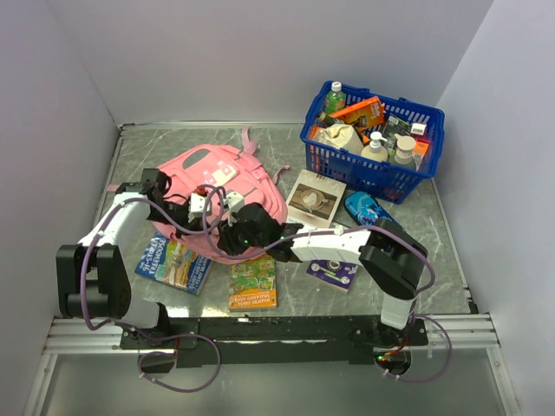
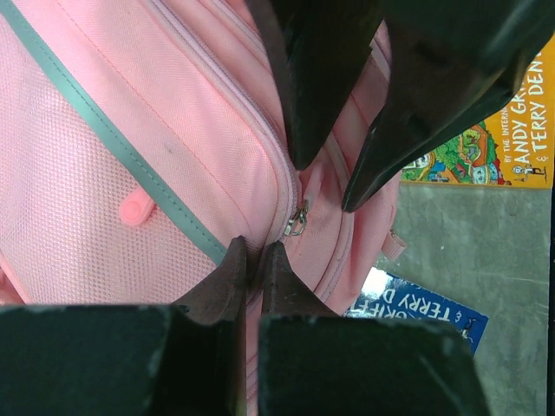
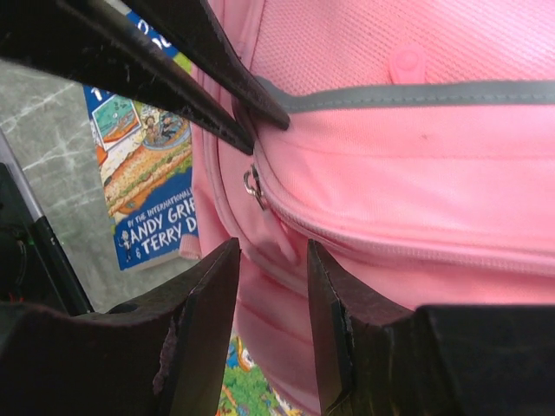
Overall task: Pack the student bag
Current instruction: Zip the student bag at the center of the board.
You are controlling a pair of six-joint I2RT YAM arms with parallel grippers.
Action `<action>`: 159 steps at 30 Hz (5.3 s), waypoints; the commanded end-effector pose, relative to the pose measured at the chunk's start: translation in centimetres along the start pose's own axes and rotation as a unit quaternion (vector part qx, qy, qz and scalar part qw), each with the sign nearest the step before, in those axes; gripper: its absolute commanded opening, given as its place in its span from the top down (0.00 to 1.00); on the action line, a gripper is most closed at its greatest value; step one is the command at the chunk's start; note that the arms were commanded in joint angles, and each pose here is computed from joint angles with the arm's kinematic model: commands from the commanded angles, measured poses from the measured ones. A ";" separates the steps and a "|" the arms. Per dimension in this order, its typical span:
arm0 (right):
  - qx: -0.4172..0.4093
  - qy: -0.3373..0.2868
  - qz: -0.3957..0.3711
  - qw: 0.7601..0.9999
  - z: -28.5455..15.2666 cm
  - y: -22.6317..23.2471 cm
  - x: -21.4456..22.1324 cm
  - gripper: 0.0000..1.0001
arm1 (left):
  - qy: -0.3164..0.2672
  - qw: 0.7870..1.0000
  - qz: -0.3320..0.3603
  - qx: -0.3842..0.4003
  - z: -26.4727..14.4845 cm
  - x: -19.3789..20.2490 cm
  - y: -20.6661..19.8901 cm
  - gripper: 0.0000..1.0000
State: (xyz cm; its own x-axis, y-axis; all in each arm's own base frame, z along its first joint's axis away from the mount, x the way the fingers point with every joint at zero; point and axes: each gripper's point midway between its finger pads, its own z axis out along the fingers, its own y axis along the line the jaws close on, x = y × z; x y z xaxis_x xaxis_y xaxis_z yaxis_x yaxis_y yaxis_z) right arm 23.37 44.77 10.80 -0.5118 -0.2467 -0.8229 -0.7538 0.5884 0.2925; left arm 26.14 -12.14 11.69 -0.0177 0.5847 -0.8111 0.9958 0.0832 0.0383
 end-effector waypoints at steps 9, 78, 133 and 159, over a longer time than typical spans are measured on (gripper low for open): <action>0.013 -0.020 0.024 0.999 2.0 -0.2 -1.5 0.83 | -0.033 0.999 0.025 0.000 -0.6 -2.3 -0.2 0.99; 0.133 -0.036 0.064 0.988 -4.3 -14.2 -5.8 1.00 | -0.014 0.963 -0.183 -0.199 7.1 -6.7 5.5 0.04; 0.046 -0.023 0.082 0.995 -2.5 -16.3 -12.2 0.60 | 0.152 0.975 0.129 0.100 2.1 -1.4 -9.7 0.99; 0.022 0.059 -0.042 0.997 -7.6 -15.1 -3.6 0.48 | 0.176 0.978 0.113 0.011 -0.1 -2.7 -6.3 0.99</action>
State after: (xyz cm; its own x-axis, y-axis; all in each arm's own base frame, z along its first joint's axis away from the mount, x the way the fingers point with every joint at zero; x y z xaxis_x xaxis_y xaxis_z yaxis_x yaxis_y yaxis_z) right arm 35.11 29.28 13.31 -0.5955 -0.2554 -0.7616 -0.6639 0.6903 0.2876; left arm 20.87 -14.56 13.51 0.1904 0.8314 -0.5220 0.9778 -0.1132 0.1762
